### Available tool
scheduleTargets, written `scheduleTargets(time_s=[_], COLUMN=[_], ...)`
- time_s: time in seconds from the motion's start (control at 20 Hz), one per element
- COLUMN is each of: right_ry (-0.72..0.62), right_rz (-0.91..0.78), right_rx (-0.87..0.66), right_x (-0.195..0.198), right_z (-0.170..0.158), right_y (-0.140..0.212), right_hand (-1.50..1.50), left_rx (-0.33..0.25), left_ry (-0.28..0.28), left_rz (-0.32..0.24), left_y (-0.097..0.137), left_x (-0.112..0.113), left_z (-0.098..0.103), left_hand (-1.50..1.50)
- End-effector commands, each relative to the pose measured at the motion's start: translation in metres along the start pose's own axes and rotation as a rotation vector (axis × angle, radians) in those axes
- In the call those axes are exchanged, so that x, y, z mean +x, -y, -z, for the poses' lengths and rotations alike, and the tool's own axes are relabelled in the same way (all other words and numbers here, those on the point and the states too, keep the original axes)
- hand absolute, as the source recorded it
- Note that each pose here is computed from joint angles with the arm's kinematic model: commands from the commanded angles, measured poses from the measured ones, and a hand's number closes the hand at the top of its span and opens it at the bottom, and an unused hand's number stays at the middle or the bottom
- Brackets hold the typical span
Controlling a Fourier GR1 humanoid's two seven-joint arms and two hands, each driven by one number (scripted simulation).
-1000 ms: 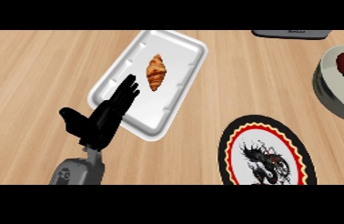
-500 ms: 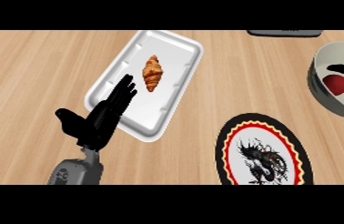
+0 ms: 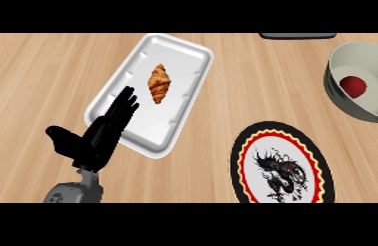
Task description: Pick the tomato from the plate and place it in the bowl
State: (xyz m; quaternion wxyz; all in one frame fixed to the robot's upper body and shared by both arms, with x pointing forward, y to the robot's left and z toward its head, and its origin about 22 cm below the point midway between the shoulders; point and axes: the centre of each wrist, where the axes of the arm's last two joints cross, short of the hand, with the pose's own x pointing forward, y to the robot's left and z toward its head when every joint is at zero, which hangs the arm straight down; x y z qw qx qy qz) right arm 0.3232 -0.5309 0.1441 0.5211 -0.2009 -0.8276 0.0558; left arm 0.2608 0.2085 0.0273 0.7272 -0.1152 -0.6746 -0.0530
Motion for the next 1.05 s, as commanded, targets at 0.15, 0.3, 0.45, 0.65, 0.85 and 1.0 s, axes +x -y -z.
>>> scheduleTargets(time_s=[0.15, 0.3, 0.45, 0.65, 0.85, 1.0], right_ry=[0.126, 0.148, 0.142, 0.129, 0.025, -0.061], right_rz=[0.172, 0.173, 0.168, 0.168, 0.169, 0.186], right_rx=[-0.01, 0.014, 0.021, 0.032, 0.054, 0.158], right_x=[-0.004, 0.008, 0.009, 0.014, 0.011, 0.011], right_z=[-0.083, -0.107, -0.145, -0.193, -0.249, -0.269], right_y=[0.077, 0.101, 0.116, 0.13, 0.127, 0.114], right_hand=[-1.5, -1.5, 1.5, 1.5, 1.5, 1.5], left_rx=[0.051, 0.053, 0.092, 0.114, 0.138, 0.147], left_ry=[-0.013, -0.017, -0.034, -0.028, -0.032, -0.024], left_rz=[-0.004, -0.014, -0.02, -0.01, -0.012, -0.019], left_y=[-0.012, -0.019, -0.017, -0.028, -0.035, -0.028], left_x=[0.0, -0.001, -0.012, -0.005, -0.01, -0.01], left_z=[-0.005, -0.009, -0.015, -0.023, -0.034, -0.029], left_hand=[0.0, 0.0, 0.0, 0.0, 0.0, 0.0])
